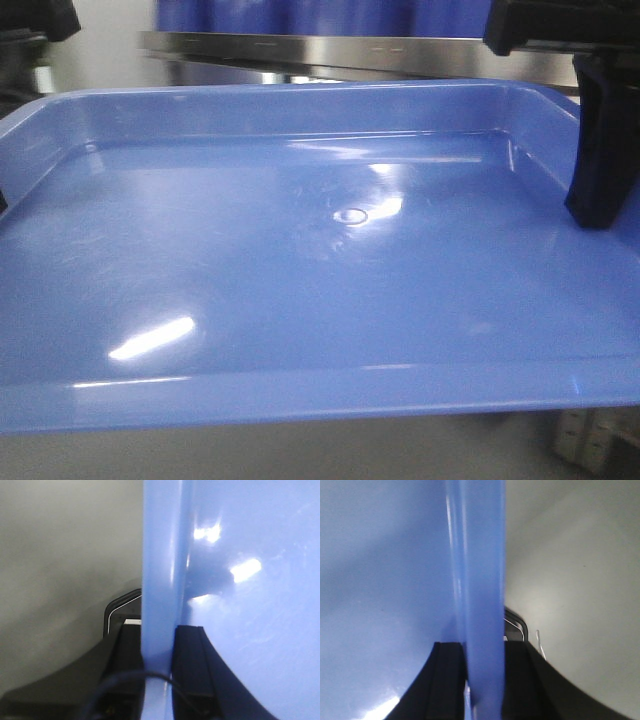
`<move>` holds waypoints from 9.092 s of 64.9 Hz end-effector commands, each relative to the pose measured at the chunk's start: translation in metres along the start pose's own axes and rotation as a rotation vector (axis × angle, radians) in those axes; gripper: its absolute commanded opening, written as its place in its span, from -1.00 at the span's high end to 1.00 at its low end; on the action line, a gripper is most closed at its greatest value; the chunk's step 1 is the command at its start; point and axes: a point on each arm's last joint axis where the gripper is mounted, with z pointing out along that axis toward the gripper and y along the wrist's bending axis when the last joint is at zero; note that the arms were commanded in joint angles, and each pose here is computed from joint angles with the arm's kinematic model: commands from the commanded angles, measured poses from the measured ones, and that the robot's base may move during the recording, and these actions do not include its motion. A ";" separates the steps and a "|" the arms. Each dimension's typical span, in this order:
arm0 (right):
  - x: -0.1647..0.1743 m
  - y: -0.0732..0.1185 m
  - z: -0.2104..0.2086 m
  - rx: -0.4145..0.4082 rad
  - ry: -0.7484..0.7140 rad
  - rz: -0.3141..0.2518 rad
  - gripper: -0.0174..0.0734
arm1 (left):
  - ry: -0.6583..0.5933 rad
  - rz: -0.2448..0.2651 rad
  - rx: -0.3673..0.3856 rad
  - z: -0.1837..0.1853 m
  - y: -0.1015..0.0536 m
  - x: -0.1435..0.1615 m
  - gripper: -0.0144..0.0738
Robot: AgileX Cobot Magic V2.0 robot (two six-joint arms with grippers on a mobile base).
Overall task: Grab blue tray and place on right shelf
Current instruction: 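Carry the tray with both grippers toward the shelf rack, then raise the tray and lower it onto the upper shelf with both grippers, then open both grippers and withdraw them from the tray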
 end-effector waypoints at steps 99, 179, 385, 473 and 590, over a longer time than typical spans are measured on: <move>-0.004 0.001 -0.014 -0.035 -0.060 0.002 0.29 | -0.046 -0.010 0.031 -0.012 -0.002 -0.001 0.72; -0.004 0.001 -0.014 -0.035 -0.060 0.002 0.29 | -0.046 -0.010 0.031 -0.012 -0.002 -0.001 0.72; -0.235 0.017 -0.039 0.000 -0.608 0.012 -0.73 | -0.746 0.086 0.053 -0.035 -0.042 -0.245 -0.31; -0.120 0.021 -0.125 -0.356 -0.994 -0.247 0.53 | -1.072 0.137 0.384 -0.103 -0.013 -0.124 0.78; 0.114 -0.110 -0.074 -0.322 -1.316 -0.350 0.53 | -1.503 0.272 0.441 -0.061 0.117 0.136 0.78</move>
